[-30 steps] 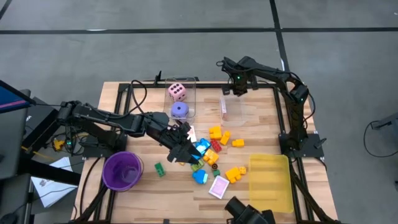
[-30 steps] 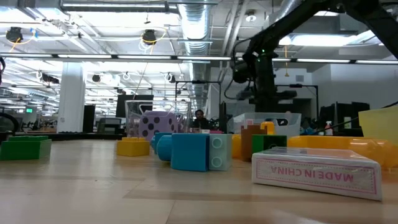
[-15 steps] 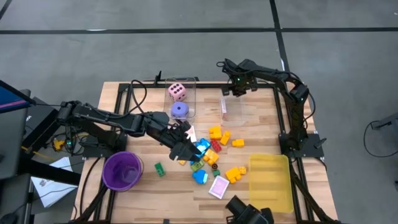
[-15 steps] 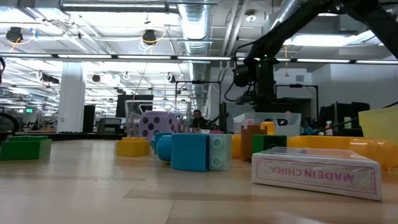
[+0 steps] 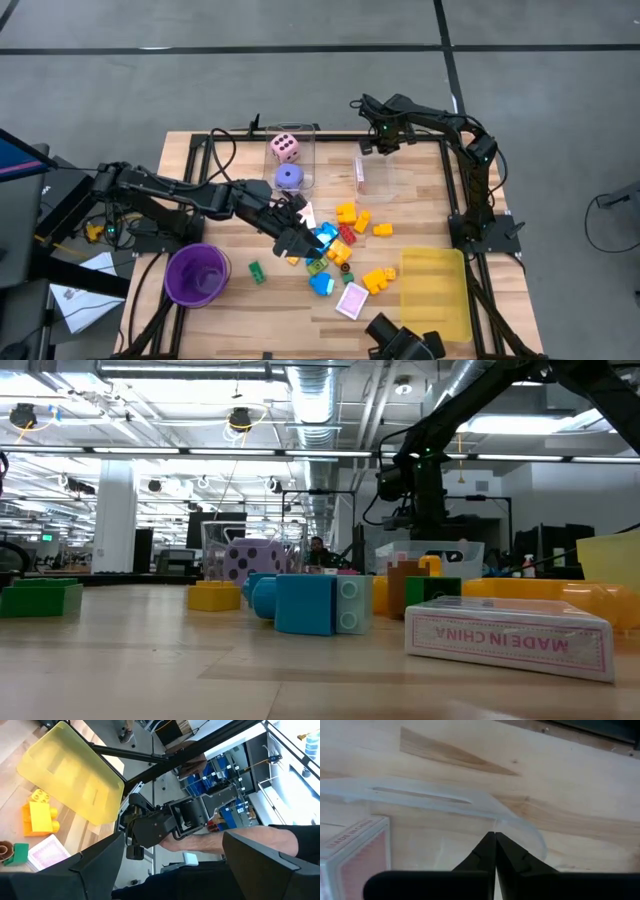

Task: Pick & Place Toys
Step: Adjust the right transparent bin, then put the brown game piece into the yellow bin

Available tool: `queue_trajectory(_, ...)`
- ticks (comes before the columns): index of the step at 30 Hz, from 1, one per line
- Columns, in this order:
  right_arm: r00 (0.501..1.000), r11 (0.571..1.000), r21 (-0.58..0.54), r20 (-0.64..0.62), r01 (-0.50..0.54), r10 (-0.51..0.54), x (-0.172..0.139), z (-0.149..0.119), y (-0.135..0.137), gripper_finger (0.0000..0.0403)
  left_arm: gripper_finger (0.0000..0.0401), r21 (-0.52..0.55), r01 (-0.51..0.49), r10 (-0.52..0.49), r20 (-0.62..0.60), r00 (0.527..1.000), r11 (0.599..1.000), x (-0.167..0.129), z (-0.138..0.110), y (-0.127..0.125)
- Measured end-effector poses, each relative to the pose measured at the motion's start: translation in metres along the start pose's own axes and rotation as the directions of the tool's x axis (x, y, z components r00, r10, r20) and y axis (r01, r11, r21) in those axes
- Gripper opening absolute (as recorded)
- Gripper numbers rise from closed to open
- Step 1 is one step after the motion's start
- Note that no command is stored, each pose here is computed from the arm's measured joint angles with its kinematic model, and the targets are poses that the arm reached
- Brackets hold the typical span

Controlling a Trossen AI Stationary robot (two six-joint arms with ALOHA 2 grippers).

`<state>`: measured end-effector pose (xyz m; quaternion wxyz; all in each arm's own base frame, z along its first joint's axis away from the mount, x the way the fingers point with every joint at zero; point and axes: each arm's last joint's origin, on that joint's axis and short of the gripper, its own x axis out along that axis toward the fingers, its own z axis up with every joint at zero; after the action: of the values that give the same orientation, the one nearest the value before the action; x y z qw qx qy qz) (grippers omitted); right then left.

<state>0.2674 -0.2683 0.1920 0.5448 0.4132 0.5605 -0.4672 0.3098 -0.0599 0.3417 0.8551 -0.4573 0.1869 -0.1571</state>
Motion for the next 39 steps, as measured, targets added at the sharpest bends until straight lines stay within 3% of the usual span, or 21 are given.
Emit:
queue_trajectory(26,0.995,0.993,-0.067,-0.004,0.098,-0.099,0.0,-0.005,-0.003,0.0,0.0333,0.0,-0.001,0.001,0.002,1.0,1.0,0.0,0.0,0.0)
queue_trajectory(39,0.999,0.998,-0.048,0.035,0.04,-0.038,-0.015,-0.007,-0.004,0.0,0.0333,0.001,-0.001,0.001,0.002,1.0,1.0,0.0,0.0,0.0)
